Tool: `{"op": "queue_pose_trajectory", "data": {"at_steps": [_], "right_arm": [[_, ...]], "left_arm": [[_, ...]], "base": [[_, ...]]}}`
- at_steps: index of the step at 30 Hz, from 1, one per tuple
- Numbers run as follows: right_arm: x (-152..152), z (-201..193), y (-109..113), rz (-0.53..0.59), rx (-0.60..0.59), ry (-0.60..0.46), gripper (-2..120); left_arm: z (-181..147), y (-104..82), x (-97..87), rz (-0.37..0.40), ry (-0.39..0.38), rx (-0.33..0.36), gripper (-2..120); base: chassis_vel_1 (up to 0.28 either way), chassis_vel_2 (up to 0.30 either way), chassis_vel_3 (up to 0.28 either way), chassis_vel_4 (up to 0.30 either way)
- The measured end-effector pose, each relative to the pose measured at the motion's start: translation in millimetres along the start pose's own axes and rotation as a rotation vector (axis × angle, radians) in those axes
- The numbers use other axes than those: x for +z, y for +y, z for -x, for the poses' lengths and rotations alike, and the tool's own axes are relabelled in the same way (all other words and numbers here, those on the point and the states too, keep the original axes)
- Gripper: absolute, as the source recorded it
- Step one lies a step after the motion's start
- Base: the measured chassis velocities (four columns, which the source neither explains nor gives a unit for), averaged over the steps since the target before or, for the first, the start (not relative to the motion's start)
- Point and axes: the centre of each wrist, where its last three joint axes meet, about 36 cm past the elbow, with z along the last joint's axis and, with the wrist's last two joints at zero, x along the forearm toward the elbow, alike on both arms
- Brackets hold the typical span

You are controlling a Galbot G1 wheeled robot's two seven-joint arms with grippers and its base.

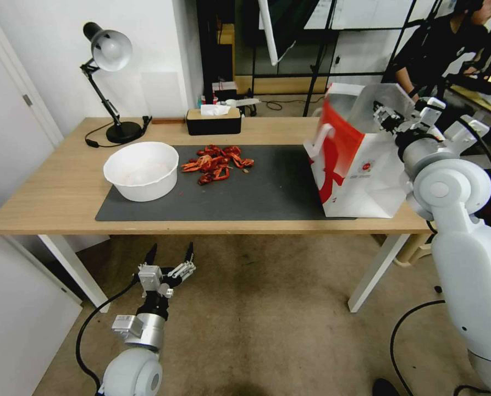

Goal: Close the takeout container lid, then place the container into the takeout bag.

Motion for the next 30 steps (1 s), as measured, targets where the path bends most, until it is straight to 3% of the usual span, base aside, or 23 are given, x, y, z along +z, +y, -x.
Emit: {"op": "queue_pose_trajectory", "data": {"at_steps": [3, 4, 7, 13, 16, 22, 30], "right_arm": [[-1.7, -7.1, 4.2, -0.026, -0.089, -0.067, 84], [-1.7, -7.1, 4.2, -0.026, -0.089, -0.067, 84], [1.9, -19.3, 10.8, -0.053, -0.222, -0.109, 96], [19.1, -43.1, 20.3, -0.095, -0.366, -0.116, 100], [42.3, -70.0, 21.2, -0.154, -0.421, -0.101, 100], [73.2, -111.6, 17.3, -0.243, -0.42, -0.096, 100], [138.0, -160.6, 5.5, -0.348, -0.333, -0.073, 100]], "left_arm": [[0.2, -0.3, -3.4, 0.001, -0.002, 0.009, 100], [0.2, -0.3, -3.4, 0.001, -0.002, 0.009, 100], [-1.1, 2.0, -4.7, 0.004, 0.001, 0.001, 100], [-3.3, 4.6, -6.7, 0.007, 0.002, -0.011, 100], [-2.0, 5.0, -7.7, 0.008, -0.008, -0.005, 100], [3.1, 4.8, -8.1, 0.013, -0.027, 0.014, 100], [2.4, 6.6, -7.4, 0.023, -0.06, 0.011, 100]], "base": [[0.0, 0.0, 0.0, 0.0], [0.0, 0.0, 0.0, 0.0], [0.0, 0.0, 0.0, 0.0], [0.0, 0.0, 0.0, 0.0], [0.0, 0.0, 0.0, 0.0], [0.0, 0.0, 0.0, 0.0], [0.0, 0.0, 0.0, 0.0]]}}
